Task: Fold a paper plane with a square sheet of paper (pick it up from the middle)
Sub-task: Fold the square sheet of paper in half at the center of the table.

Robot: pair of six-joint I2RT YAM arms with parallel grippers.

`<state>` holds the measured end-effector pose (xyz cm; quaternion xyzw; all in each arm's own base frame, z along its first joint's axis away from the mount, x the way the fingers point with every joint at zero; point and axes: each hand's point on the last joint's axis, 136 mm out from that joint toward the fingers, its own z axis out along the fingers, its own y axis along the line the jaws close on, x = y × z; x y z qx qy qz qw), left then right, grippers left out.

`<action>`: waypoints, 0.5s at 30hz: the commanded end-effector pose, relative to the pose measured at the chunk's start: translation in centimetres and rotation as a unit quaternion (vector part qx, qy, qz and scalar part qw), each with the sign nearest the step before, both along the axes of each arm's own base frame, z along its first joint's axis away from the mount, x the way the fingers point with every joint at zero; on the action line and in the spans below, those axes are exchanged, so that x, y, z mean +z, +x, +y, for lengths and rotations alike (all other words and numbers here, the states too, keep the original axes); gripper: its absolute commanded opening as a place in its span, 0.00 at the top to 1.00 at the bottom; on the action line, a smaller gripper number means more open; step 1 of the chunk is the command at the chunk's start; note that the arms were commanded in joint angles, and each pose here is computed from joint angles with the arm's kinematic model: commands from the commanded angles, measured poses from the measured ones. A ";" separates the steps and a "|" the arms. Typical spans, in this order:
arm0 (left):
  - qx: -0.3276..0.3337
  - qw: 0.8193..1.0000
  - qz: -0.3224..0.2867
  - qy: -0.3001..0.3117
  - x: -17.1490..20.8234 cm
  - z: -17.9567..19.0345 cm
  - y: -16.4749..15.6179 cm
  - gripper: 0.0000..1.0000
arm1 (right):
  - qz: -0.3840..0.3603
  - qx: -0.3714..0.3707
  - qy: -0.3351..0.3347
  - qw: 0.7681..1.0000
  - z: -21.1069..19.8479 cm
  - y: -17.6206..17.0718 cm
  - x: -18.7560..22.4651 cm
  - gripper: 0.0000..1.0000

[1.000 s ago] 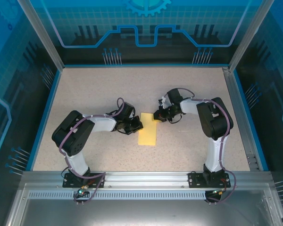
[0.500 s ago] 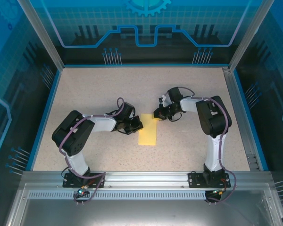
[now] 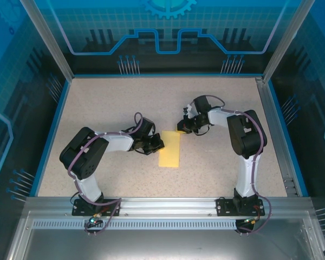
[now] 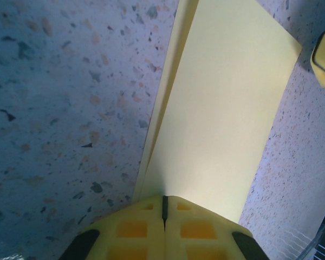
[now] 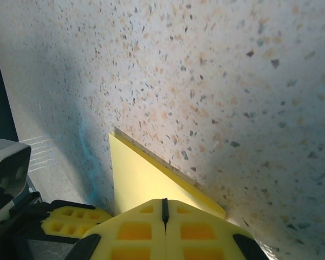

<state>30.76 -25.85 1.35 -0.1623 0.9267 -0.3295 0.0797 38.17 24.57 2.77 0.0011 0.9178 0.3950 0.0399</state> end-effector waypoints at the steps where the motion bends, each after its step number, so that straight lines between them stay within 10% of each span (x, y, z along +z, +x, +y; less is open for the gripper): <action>1: -0.006 0.998 0.039 0.041 -2.2 1.2 -1.8 1.00 | 0.026 -0.006 -0.011 1.000 -0.8 -0.1 -2.0 1.00; 15: -0.007 0.998 0.038 0.042 -2.2 1.3 -1.9 1.00 | 0.014 -0.010 0.017 1.000 -0.7 1.4 1.3 1.00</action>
